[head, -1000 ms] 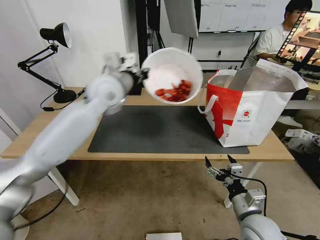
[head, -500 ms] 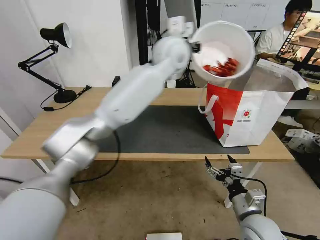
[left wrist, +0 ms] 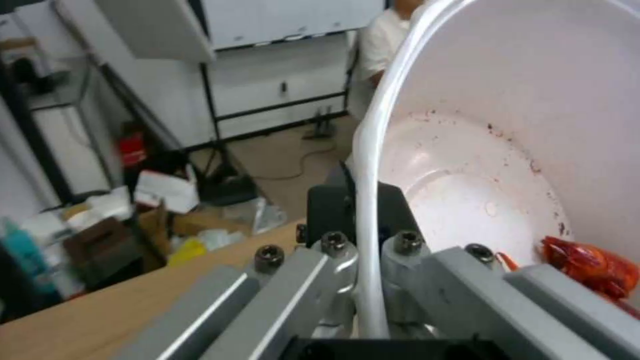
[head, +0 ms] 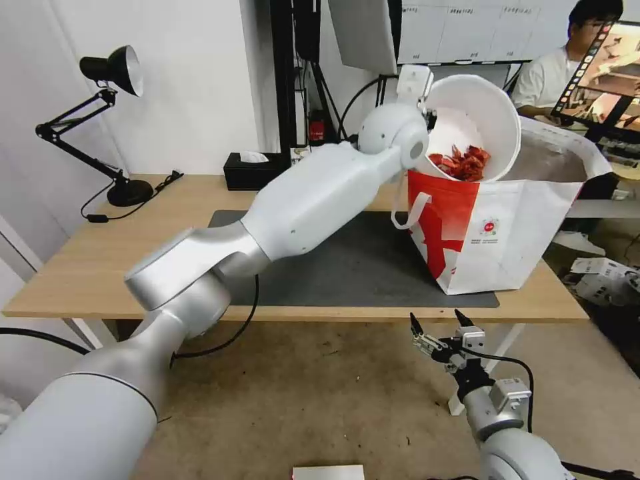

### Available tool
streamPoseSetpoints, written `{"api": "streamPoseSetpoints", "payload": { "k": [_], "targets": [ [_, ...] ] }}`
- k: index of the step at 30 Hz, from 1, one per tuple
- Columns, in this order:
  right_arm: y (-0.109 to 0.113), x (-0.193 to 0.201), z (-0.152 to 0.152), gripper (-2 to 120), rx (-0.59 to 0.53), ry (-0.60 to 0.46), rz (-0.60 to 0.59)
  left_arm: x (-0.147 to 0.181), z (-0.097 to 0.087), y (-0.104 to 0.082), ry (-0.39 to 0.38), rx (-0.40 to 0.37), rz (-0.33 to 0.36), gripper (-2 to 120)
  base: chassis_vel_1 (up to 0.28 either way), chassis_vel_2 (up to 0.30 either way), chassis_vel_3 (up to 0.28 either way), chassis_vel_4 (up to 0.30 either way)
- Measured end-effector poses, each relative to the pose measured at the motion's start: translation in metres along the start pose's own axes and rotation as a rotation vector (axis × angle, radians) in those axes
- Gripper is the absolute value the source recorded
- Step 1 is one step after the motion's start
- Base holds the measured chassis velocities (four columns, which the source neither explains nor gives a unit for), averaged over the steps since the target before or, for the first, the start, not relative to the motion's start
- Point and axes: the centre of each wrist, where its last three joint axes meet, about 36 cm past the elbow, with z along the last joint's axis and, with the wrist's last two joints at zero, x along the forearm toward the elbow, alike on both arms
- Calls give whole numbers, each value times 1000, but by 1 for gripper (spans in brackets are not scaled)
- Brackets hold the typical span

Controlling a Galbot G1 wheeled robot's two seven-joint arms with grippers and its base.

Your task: Pick up the trash from the table and place it into the takeout bag.

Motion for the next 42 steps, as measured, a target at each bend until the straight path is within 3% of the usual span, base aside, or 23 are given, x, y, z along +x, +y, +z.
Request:
{"api": "streamPoseSetpoints", "payload": {
  "k": [5, 14, 17, 21, 23, 31, 38, 40, 42],
  "targets": [
    [0, 0, 0, 100, 0, 0, 0, 5, 13, -8, -35, -63, 61, 0, 0, 0, 0, 0],
    [0, 0, 0, 100, 0, 0, 0, 8, 15, -12, -37, -93, 139, 2, 0, 0, 0, 0],
    [0, 0, 0, 100, 0, 0, 0, 9, 17, -16, -32, -100, 180, 17, 0, 0, 0, 0],
    [0, 0, 0, 100, 0, 0, 0, 10, 17, -21, -26, -86, 199, 25, 0, 0, 0, 0],
    [0, 0, 0, 100, 0, 0, 0, 10, 16, -25, -17, -63, 217, 38, 0, 0, 0, 0],
    [0, 0, 0, 100, 0, 0, 0, 15, 13, -27, -17, -44, 229, 64, 0, 0, 0, 0],
    [0, 0, 0, 100, 0, 0, 0, 28, 7, -13, -44, -12, 214, 88, 0, 0, 0, 0],
    [0, 0, 0, 100, 0, 0, 0, 35, 1, 2, -60, -2, 197, 98, 0, 0, 0, 0],
    [0, 0, 0, 100, 0, 0, 0, 39, -2, 12, -66, 3, 184, 99, 0, 0, 0, 0]
  ]
}}
